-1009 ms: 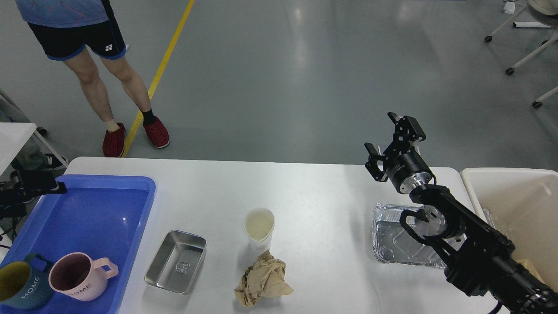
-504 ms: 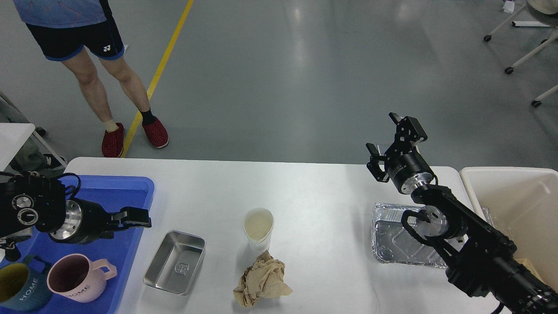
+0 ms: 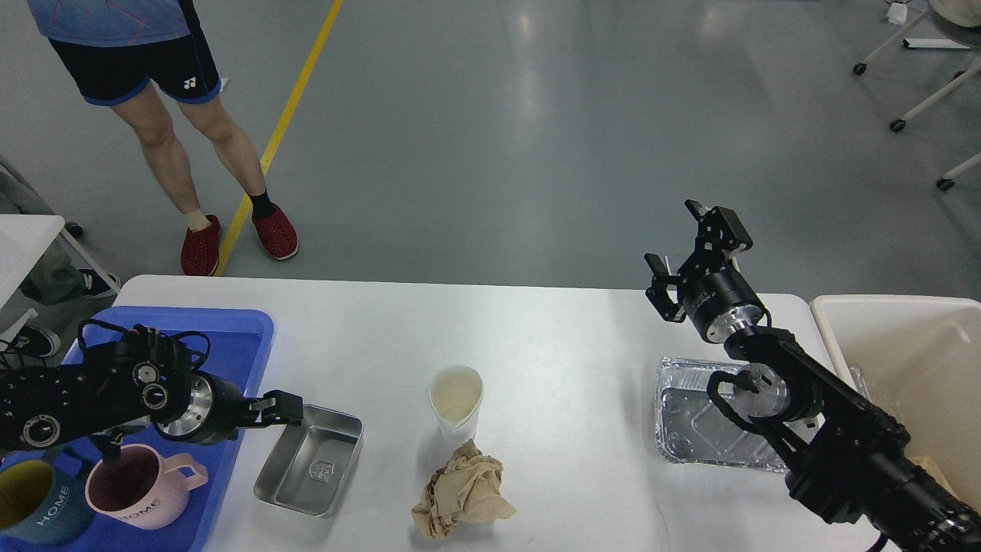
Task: Tidy desktop
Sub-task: 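Reach the left gripper to the small steel tray and grasp its rim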
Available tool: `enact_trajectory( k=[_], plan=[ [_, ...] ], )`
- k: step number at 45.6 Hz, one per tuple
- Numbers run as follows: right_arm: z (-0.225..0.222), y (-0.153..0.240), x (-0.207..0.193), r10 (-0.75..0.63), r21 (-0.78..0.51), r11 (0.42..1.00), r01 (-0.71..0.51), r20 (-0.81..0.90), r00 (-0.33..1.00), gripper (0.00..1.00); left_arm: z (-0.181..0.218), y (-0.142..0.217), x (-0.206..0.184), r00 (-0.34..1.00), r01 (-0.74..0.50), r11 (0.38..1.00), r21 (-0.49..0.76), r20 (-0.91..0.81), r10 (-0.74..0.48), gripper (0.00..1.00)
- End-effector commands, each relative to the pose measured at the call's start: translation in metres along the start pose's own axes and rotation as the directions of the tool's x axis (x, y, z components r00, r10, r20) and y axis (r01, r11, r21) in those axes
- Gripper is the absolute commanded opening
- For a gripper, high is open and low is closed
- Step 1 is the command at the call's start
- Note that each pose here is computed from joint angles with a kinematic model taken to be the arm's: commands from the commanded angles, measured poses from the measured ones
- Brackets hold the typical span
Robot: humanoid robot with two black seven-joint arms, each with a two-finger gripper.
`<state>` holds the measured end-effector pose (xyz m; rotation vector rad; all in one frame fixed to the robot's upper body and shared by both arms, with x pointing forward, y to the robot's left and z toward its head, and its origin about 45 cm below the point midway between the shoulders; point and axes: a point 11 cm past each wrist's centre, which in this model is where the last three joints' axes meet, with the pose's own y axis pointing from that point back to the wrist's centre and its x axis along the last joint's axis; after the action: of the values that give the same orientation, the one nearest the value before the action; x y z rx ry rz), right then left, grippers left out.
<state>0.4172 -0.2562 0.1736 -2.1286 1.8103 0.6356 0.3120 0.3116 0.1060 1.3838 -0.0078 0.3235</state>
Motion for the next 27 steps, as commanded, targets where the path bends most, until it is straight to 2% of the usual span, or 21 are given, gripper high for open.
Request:
enact_trajectory(
  k=[1, 17, 20, 27],
  plan=[
    [0.0, 0.0, 0.0, 0.001, 0.0, 1.0, -0.001, 0.0, 1.0, 1.0, 0.003, -0.004, -0.004, 1.0, 0.001, 1.0, 0.001, 0.008, -0.001, 0.93],
    [0.0, 0.003, 0.006, 0.012, -0.003, 1.0, -0.012, -0.006, 1.0, 1.0, 0.026, -0.033, -0.036, 1.0, 0.028, 0.999, -0.035, 0.011, -0.028, 0.9],
    [0.0, 0.003, 0.007, 0.014, -0.004, 1.0, -0.014, -0.007, 1.0, 1.0, 0.024, -0.035, -0.038, 1.0, 0.028, 0.999, -0.033, 0.004, -0.027, 0.84],
    [0.001, 0.003, 0.007, 0.013, -0.006, 1.0, -0.013, -0.006, 1.0, 1.0, 0.022, -0.035, -0.039, 1.0, 0.029, 0.999, -0.025, 0.002, -0.029, 0.64]
  ],
)
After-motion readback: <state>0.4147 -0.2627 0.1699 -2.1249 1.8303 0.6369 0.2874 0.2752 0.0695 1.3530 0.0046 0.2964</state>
